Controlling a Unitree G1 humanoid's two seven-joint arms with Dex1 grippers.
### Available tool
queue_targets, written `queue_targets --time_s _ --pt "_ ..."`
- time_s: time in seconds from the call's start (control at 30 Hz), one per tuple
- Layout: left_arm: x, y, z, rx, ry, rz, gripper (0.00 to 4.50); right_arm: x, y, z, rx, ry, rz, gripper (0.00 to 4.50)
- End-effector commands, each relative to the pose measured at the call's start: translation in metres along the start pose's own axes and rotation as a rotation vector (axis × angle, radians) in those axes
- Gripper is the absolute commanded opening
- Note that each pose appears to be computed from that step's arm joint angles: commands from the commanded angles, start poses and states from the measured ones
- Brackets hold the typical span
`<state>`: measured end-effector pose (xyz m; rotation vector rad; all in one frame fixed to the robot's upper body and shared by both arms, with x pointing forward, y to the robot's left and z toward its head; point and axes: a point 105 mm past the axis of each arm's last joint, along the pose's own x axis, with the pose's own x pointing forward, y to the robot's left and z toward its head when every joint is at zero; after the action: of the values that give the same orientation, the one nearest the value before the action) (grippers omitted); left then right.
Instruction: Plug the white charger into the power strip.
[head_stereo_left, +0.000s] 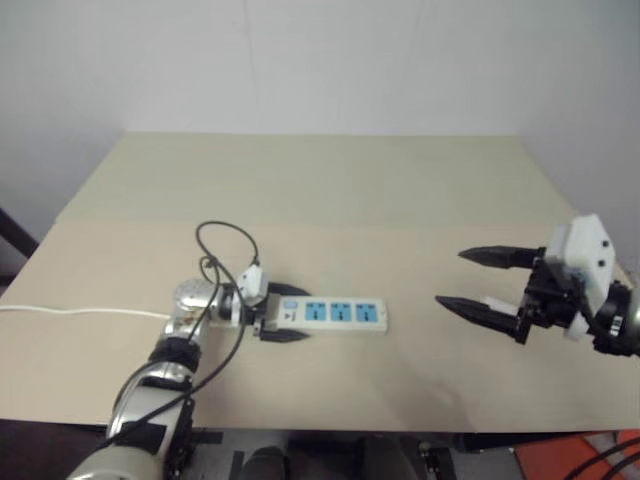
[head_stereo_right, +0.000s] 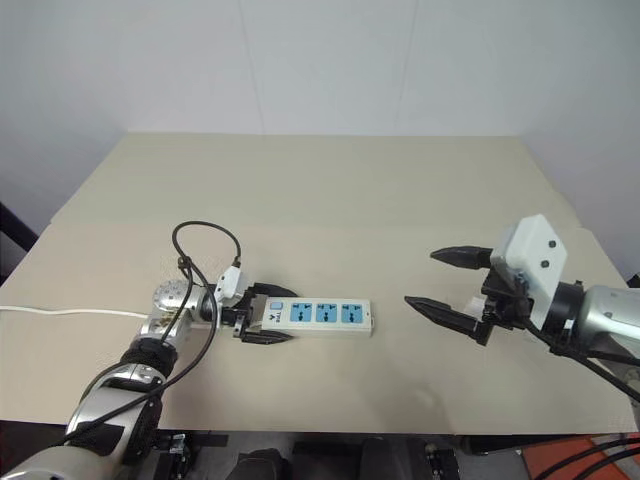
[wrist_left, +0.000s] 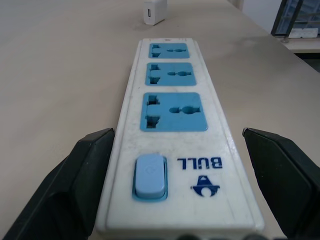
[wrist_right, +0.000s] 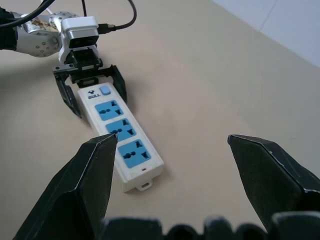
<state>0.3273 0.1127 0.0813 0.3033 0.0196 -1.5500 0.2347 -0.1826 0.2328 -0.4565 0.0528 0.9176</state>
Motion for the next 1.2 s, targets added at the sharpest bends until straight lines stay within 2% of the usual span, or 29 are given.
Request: queue_targets --time_s 0.03,0.47,0.63,0.97,1.2 --pt "-0.005 0.001 -0.004 -0.005 0.015 0.01 4.47 -0.007 -0.001 0.013 -0.044 -0.017 -0.009 4.2" --pt "-0.011 -0.004 -0.019 -0.01 0.097 -0.028 4.47 -0.008 -0.001 0.019 -0.051 -0.014 -0.011 4.2" --pt "-0.009 -0.004 -0.019 -0.023 0.089 -0.024 3.31 -0.007 -0.001 0.021 -0.05 -0.019 -0.011 4.2" --pt "0.006 -0.006 -0.012 -0.061 -0.001 -0.036 3.29 -0.009 -0.006 0.017 -0.012 -0.012 -0.021 4.2" --pt "0.019 -0.004 0.005 -0.07 0.056 -0.089 3.29 -0.014 -0.03 -0.001 0.088 0.094 -0.064 4.2"
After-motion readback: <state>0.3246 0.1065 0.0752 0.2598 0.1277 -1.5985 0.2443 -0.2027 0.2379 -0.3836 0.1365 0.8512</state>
